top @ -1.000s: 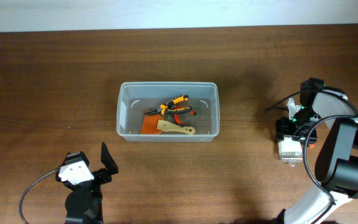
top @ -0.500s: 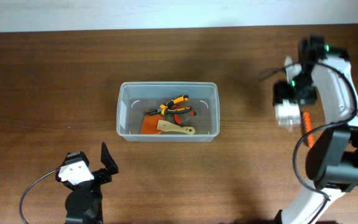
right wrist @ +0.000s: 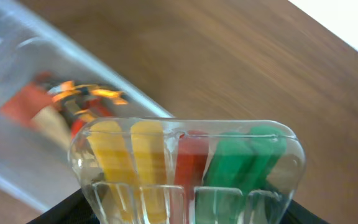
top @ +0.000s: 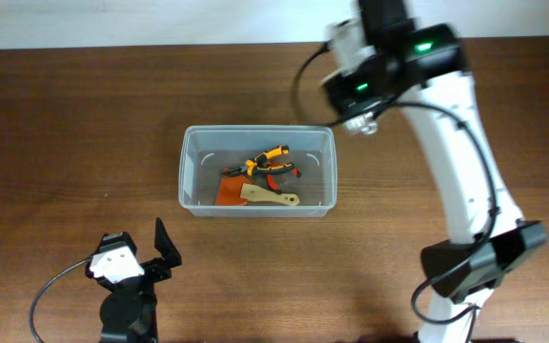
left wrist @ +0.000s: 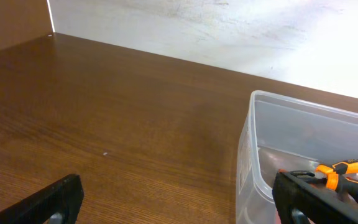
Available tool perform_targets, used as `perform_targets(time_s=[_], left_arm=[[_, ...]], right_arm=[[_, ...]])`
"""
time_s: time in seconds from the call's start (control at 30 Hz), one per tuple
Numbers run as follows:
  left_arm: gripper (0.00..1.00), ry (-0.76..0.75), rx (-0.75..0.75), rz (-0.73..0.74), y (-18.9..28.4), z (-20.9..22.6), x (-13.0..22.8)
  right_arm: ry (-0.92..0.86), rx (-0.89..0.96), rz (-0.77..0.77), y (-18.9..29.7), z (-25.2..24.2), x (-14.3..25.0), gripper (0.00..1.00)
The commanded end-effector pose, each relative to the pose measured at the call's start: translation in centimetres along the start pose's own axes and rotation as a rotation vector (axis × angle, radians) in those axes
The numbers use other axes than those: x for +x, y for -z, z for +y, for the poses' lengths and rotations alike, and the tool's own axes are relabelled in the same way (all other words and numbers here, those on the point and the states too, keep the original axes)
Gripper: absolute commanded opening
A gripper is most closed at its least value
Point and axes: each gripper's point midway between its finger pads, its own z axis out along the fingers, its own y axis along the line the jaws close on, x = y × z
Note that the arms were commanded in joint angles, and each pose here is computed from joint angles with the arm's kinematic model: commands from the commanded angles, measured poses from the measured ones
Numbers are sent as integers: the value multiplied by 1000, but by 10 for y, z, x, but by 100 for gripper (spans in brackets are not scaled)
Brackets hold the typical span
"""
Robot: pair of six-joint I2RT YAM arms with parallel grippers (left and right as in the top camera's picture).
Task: Pack container
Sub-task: 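Carry the marker pack left into the container and release it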
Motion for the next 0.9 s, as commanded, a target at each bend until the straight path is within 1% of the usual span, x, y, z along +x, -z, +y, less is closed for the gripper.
perform_targets(time_s=[0.0,0.03,0.17,0.2,0.23,0.37,0.5,0.63,0.77,0.87], left_arm=[[99,-10,0,0,0,0,1],[99,-10,0,0,0,0,1],[99,-10,0,0,0,0,1],[99,-10,0,0,0,0,1],[99,-10,-1,0,0,0,1],[99,-10,0,0,0,0,1],[99,-10,0,0,0,0,1],[99,-10,0,0,0,0,1],[99,-10,0,0,0,0,1],[99,-10,0,0,0,0,1]], right_arm=[[232,-65,-22,-1,53,-14,69],[288,-82,-21,-4,69,-16,68],[422,-134,-3,-18,116,-18,68],[441,-146,6,-23,126,-17,67],[457,-158,18,-28,135,-16,64],[515,-201,88,-60,169,-6,63],[549,-231,162,-97,190,6,64],[555,-256,218,-127,199,17,64],[544,-321,249,-143,210,26,64],[542,-333,264,-150,212,30,64]])
